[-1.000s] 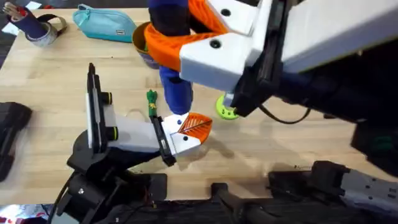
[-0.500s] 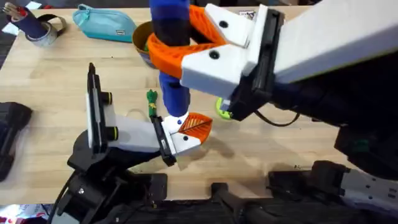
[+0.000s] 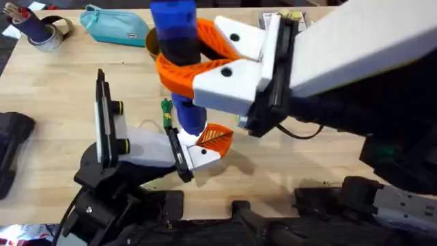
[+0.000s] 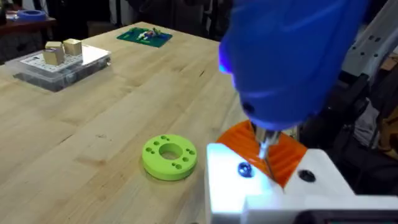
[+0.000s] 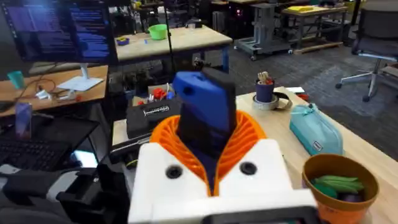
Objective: Pick up the gripper from the table and insert it into the empty holder that is missing its gripper. Then pick up a screw, insert it into the mounting hole, and use the screwdriver to tighten it. Finally, clean up the table by picking up the vegetable and placing it into the bucket.
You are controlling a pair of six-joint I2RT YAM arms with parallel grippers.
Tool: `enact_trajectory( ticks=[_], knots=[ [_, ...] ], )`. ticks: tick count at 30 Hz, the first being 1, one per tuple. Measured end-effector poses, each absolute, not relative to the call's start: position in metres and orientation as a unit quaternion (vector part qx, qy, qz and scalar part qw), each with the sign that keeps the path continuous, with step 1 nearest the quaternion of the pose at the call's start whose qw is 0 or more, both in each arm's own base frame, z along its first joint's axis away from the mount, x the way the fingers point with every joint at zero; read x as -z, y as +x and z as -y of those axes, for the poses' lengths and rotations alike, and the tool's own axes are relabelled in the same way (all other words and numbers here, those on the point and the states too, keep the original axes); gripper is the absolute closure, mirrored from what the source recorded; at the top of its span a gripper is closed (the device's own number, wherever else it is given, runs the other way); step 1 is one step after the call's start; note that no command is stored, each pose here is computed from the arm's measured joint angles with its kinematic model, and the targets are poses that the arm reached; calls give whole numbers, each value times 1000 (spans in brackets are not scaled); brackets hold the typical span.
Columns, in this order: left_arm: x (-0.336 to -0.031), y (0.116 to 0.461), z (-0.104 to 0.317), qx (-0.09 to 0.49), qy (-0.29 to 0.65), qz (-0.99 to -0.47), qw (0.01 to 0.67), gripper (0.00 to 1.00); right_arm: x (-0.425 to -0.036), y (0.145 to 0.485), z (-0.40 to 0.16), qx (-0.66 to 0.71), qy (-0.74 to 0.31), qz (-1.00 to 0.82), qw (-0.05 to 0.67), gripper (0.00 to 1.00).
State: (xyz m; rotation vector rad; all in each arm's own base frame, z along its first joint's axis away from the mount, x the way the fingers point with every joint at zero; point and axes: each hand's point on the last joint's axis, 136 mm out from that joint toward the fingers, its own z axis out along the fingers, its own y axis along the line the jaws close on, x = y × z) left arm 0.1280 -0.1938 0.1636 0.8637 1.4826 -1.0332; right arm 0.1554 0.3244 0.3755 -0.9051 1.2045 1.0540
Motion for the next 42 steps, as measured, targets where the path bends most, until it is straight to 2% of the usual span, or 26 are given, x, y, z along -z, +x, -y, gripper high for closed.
enact_trajectory(
  ticks=[19,33,42],
  knots=[
    [-164,128,194,434,363,-624,539,984,-362,153,-330,-419,-438,-499,620,977],
    [-164,128,194,434,363,-624,539,984,-372,146,-331,-408,-456,-462,643,977],
    [-164,128,194,434,363,-624,539,984,-372,170,-319,-408,-420,-493,643,977]
  ],
)
